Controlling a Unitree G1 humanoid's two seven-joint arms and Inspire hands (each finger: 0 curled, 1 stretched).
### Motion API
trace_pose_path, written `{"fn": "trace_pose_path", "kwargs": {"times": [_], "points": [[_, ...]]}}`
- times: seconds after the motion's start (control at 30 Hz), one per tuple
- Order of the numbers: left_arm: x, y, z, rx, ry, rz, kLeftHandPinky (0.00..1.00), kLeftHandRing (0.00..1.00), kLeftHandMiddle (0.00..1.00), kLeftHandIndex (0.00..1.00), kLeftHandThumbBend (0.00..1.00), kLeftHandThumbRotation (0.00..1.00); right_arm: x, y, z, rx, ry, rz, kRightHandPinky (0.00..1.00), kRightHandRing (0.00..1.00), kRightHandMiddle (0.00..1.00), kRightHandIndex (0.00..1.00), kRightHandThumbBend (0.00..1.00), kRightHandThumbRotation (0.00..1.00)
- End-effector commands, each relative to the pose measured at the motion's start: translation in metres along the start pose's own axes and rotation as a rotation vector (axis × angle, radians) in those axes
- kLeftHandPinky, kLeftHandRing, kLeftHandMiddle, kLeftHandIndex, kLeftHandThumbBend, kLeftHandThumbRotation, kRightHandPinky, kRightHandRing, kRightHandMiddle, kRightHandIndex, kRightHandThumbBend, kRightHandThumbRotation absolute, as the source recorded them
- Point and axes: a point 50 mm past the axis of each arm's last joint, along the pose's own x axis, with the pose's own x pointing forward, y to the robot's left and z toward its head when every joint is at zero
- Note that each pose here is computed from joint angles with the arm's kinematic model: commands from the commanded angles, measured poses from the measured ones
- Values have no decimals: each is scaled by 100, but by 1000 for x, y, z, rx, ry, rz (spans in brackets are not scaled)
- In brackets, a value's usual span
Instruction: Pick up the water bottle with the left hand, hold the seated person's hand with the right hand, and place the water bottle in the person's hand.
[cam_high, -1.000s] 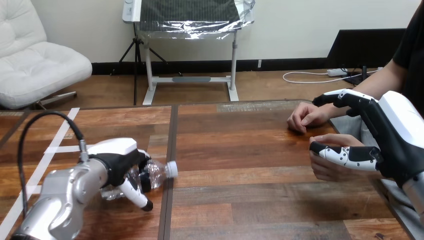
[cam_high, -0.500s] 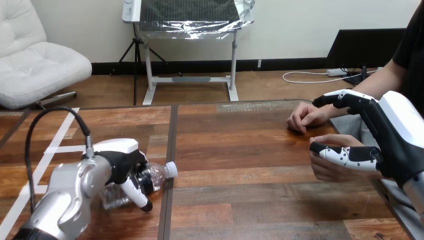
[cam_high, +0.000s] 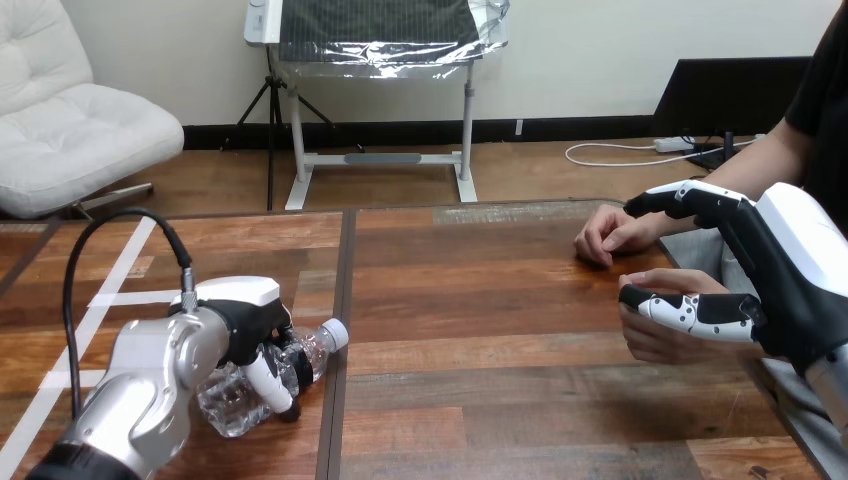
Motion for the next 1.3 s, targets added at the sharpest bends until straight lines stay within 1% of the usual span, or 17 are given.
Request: {"fn": "trace_pose_path", "kwargs": {"times": [0.0, 0.17, 0.27, 0.4, 0.47, 0.5, 0.6, 0.77, 0.87, 1.07, 1.1, 1.27], "points": [[4, 17, 7, 29, -4, 85, 56, 63, 68, 69, 68, 15, 7, -18, 11, -29, -70, -76, 77, 78, 77, 71, 62, 0], [6, 15, 8, 32, -13, 132, 42, 50, 58, 58, 70, 5, 6, -19, 13, -29, -64, -74, 77, 78, 77, 71, 62, 0], [7, 13, 9, 17, -16, 140, 40, 47, 55, 55, 69, 2, 6, -19, 12, -33, -71, -77, 77, 77, 76, 71, 62, 0], [9, 10, 10, 17, -10, 180, 37, 44, 52, 52, 69, 1, 6, -19, 12, -28, -73, -80, 77, 77, 76, 70, 62, 0], [9, 10, 9, 10, -12, 193, 37, 45, 53, 53, 68, 1, 6, -19, 12, -27, -79, -83, 77, 77, 76, 70, 62, 0], [9, 9, 10, 16, -15, 210, 37, 46, 53, 53, 68, 0, 6, -19, 12, -26, -77, -84, 76, 76, 75, 70, 62, 0], [9, 7, 10, 23, -18, 236, 36, 44, 52, 53, 68, 0, 6, -19, 11, -21, -72, -85, 75, 76, 75, 70, 62, 0], [11, 5, 8, -3, -12, 239, 35, 44, 52, 52, 67, 0, 6, -19, 11, -17, -73, -84, 75, 75, 74, 70, 62, 0], [10, 5, 9, -9, -19, 247, 36, 45, 53, 53, 66, 0, 6, -19, 12, -20, -74, -85, 74, 75, 74, 70, 62, 0], [9, 1, 7, -33, -54, 299, 39, 48, 54, 53, 66, 0, 6, -19, 12, -25, -69, -85, 74, 74, 73, 70, 61, 0], [8, 0, 7, -39, -68, 312, 40, 48, 54, 53, 67, 0, 6, -19, 12, -27, -68, -85, 74, 74, 73, 69, 61, 0], [6, -2, 6, -57, -95, 350, 41, 48, 54, 53, 67, 0, 6, -20, 12, -33, -63, -86, 73, 74, 73, 69, 61, 0]]}}
